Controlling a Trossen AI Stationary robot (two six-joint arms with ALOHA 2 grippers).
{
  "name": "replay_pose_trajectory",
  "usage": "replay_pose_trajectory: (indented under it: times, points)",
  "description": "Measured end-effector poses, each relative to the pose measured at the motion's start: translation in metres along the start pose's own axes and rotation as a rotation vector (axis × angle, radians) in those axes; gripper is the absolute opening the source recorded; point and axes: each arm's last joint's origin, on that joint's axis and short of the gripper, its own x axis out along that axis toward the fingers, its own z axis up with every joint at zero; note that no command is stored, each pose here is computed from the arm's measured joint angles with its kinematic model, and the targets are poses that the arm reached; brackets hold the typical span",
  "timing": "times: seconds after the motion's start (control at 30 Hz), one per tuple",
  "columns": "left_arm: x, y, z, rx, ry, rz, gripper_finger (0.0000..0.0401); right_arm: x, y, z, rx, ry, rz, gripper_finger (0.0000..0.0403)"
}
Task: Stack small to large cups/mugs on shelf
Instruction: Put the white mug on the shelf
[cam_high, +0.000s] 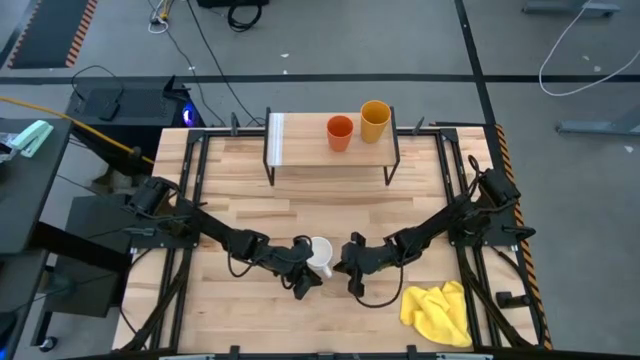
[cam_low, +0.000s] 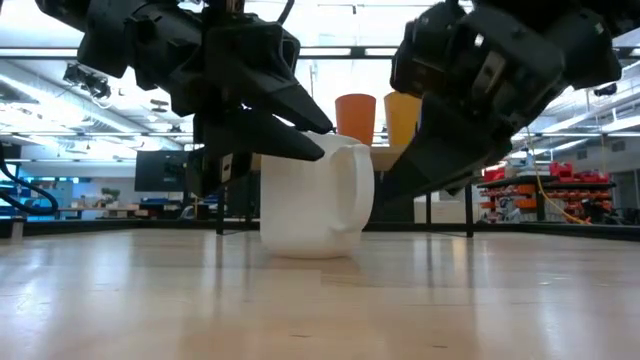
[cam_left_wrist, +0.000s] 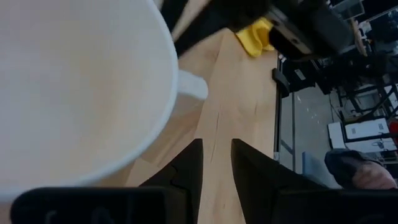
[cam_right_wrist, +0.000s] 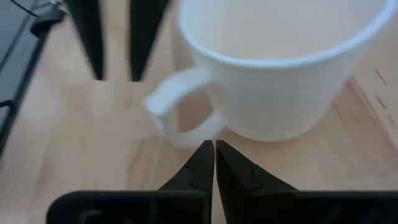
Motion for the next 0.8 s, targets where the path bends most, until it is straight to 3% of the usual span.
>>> replay_pose_trajectory:
  times: [0.33, 0.8]
  points:
    - [0.000, 0.006, 0.006, 0.000, -0.010, 0.023, 0.0090, 0.006, 0.015, 0.018, -0.054, -0.027, 0.091, 0.0023]
    - [0.000, 0.001, -0.003, 0.030, 0.033, 0.013, 0.0086, 0.005, 0.010, 0.007, -0.067, 0.155, -0.011, 0.0023]
